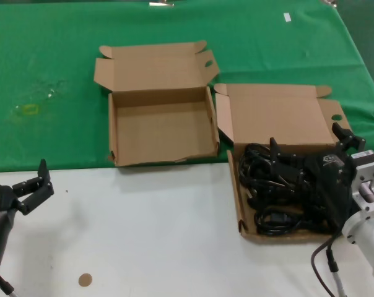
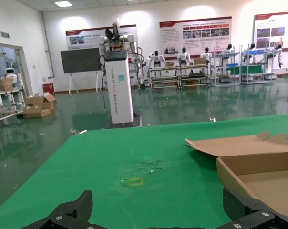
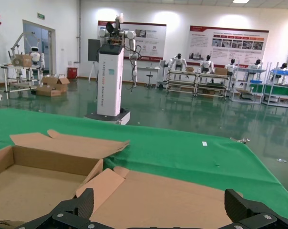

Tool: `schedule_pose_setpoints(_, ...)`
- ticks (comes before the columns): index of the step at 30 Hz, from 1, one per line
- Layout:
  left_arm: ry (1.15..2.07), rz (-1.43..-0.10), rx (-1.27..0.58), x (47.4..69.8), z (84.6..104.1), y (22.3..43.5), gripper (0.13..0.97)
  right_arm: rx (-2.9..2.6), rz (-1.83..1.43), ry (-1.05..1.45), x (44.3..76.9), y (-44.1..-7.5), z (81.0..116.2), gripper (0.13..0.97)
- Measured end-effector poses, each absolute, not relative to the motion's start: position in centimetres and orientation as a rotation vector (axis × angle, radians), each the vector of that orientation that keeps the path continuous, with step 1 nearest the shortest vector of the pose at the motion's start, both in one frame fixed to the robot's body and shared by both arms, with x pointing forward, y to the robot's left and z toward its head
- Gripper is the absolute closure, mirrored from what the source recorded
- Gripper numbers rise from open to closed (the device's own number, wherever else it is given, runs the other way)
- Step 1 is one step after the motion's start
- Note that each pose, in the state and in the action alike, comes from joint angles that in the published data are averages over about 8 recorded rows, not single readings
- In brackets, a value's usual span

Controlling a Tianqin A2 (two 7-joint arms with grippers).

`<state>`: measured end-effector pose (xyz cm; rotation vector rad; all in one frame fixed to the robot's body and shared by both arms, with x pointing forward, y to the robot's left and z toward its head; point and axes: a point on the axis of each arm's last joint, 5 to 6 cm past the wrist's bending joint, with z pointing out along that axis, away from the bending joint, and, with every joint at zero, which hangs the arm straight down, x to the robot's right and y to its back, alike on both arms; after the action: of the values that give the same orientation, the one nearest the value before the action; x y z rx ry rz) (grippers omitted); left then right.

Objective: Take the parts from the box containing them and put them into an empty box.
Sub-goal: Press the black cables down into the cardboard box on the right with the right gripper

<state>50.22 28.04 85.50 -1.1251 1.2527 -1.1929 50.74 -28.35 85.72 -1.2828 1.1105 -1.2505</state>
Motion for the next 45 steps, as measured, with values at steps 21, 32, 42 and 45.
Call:
schedule_pose_setpoints(21,1.253,-1.193,-1.125,50.2,85.5,28.0,0.345,-1.309,-1.26,1.09,50.7,-28.5,85.9,0.13)
schedule_pose_setpoints(32,1.253,-1.193,-1.125,50.2,85.5,28.0,0.526,-1.388,-1.213,1.019,50.1,-30.7,87.9,0.13)
schedule_pose_setpoints(42,1.253,-1.193,-1.125,50.2,85.5,28.0,0.752,-1.531,-1.071,0.931,49.7,-33.0,90.4,0.13)
schedule_pose_setpoints(45,1.253,-1.193,-1.125,50.2,85.5,28.0,0.792,-1.612,-1.043,0.886,49.6,-33.7,90.9,0.13)
